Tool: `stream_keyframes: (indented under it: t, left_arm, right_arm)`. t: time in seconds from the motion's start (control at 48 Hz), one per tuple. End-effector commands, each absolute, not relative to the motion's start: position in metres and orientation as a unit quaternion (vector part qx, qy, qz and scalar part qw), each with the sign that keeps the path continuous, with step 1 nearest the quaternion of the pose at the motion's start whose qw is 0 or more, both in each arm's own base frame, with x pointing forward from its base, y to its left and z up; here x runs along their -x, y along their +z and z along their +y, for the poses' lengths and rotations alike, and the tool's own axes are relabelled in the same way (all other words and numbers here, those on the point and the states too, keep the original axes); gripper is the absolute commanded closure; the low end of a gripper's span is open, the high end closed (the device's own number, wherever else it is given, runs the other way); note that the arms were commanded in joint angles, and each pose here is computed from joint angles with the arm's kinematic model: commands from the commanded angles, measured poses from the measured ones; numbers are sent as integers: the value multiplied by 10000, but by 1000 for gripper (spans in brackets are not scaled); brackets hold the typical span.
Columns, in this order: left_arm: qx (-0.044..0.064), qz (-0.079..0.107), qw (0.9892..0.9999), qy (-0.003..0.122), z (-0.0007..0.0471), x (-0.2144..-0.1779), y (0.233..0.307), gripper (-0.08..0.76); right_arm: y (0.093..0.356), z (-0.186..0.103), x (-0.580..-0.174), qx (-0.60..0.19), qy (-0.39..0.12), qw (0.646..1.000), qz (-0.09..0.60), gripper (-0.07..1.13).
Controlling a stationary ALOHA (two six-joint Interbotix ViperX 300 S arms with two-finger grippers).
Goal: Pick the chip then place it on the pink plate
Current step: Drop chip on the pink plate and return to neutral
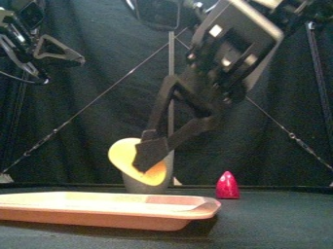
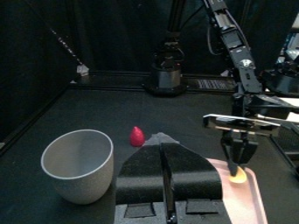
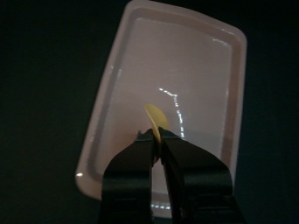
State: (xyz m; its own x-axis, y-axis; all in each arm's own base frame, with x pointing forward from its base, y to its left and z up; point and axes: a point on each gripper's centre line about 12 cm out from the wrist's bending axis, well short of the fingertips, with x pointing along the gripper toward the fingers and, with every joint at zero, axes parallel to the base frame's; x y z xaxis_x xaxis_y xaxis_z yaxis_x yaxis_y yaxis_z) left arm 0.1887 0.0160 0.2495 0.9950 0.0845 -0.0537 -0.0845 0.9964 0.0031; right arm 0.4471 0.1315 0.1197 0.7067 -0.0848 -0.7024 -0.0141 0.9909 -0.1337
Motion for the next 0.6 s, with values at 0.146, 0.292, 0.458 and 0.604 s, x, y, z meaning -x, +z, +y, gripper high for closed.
stream_keyframes:
  t: [0.146,0.292,0.458,0.604]
  left_arm:
    - [-35,239,9988,426,163,-1893,2514,611]
    - [-34,247,9986,457,174,-1894,2511,611]
    - [-48,256,9985,491,188,-1888,2502,611]
    - [-46,279,9983,514,196,-1883,2483,611]
  right_arm:
    - [1362,1143,-4688,535,-290,9323,3565,487]
    - [1374,1170,-4720,353,-150,9353,3517,272]
    - [1463,1152,-4703,403,-145,9381,3436,205]
    - [1608,1088,-4641,636,-117,9427,3273,205]
